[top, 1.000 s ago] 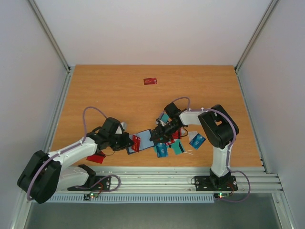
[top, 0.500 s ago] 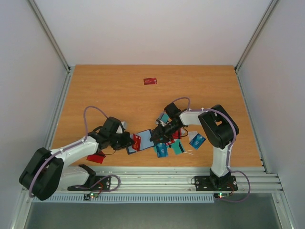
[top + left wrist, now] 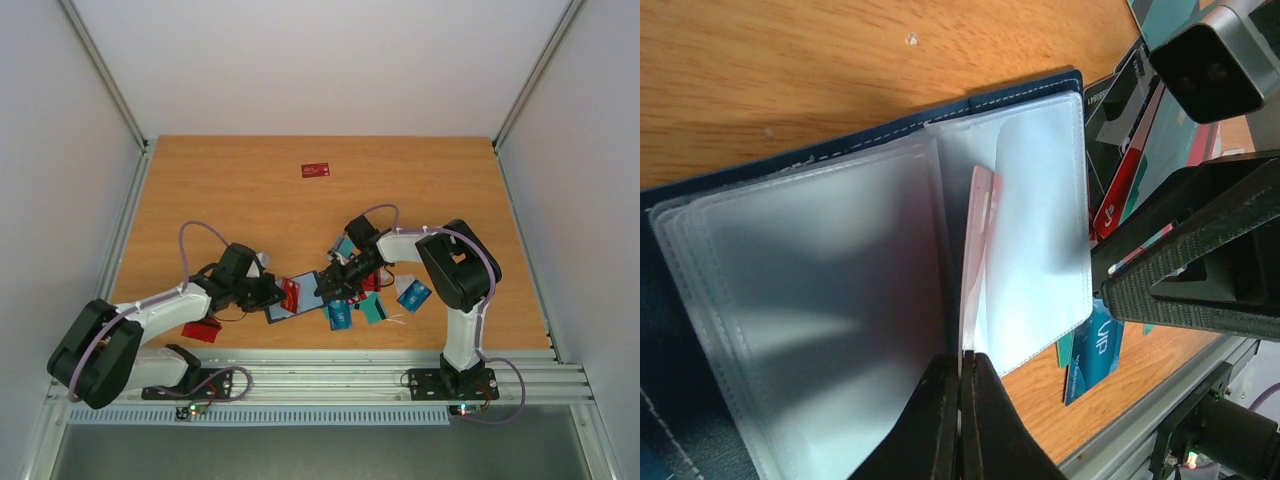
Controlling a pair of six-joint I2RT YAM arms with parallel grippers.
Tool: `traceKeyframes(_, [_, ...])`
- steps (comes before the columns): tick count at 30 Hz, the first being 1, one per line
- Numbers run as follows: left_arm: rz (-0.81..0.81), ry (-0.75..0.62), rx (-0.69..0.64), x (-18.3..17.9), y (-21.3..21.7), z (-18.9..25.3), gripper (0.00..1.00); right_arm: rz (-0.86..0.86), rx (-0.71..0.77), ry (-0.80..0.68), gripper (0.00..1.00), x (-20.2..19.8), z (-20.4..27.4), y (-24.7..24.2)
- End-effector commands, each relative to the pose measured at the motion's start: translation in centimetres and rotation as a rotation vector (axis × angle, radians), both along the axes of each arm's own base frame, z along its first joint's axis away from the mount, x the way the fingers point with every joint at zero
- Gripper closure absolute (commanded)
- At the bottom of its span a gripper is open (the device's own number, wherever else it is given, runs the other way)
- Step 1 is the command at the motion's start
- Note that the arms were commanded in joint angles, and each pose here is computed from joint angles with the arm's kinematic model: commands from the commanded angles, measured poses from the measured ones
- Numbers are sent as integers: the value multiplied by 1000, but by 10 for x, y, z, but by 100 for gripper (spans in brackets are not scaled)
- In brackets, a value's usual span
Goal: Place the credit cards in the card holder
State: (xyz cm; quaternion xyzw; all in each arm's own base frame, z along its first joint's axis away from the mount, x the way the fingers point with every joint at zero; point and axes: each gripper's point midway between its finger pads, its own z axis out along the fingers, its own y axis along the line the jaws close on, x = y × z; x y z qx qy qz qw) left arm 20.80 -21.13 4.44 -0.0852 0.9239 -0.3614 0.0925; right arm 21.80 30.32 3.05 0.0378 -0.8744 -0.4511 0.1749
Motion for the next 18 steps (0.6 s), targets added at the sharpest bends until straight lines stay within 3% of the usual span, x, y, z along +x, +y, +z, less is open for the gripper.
traceKeyframes(1, [28,-15,-4,7,-2,-1,100,4,-6,5,69,-5,4,2])
traceKeyframes(18, [57,-2,-2,2,-3,-9,100,33,-5,34,71,-24,4,13])
